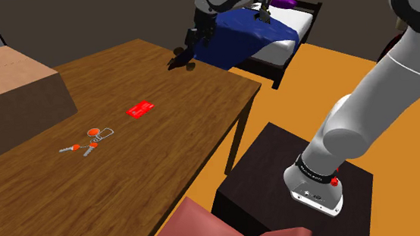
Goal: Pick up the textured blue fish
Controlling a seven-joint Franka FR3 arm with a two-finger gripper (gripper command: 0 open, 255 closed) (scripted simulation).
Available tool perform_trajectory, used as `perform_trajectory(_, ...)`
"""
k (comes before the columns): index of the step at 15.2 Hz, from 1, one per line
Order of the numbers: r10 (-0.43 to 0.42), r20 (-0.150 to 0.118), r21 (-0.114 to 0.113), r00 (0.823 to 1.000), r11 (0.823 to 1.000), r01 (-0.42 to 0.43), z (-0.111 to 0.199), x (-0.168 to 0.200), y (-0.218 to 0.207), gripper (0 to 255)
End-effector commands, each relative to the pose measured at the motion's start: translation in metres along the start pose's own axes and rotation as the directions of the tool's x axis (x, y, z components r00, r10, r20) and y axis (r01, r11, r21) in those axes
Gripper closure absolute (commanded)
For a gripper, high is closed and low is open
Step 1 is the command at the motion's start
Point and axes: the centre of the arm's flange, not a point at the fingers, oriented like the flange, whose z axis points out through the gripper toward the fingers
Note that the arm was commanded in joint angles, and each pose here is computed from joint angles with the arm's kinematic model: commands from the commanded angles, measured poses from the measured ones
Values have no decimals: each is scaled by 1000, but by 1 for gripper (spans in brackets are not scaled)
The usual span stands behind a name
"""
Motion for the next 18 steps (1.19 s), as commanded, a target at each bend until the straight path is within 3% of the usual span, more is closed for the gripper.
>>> perform_trajectory(1,-13,-11,-17,1000,1000,13,13,21,4,0)
perform_trajectory(11,-73,-54,-95,996,993,67,68,126,12,0)
perform_trajectory(18,-73,-54,-95,996,993,67,104,118,10,0)
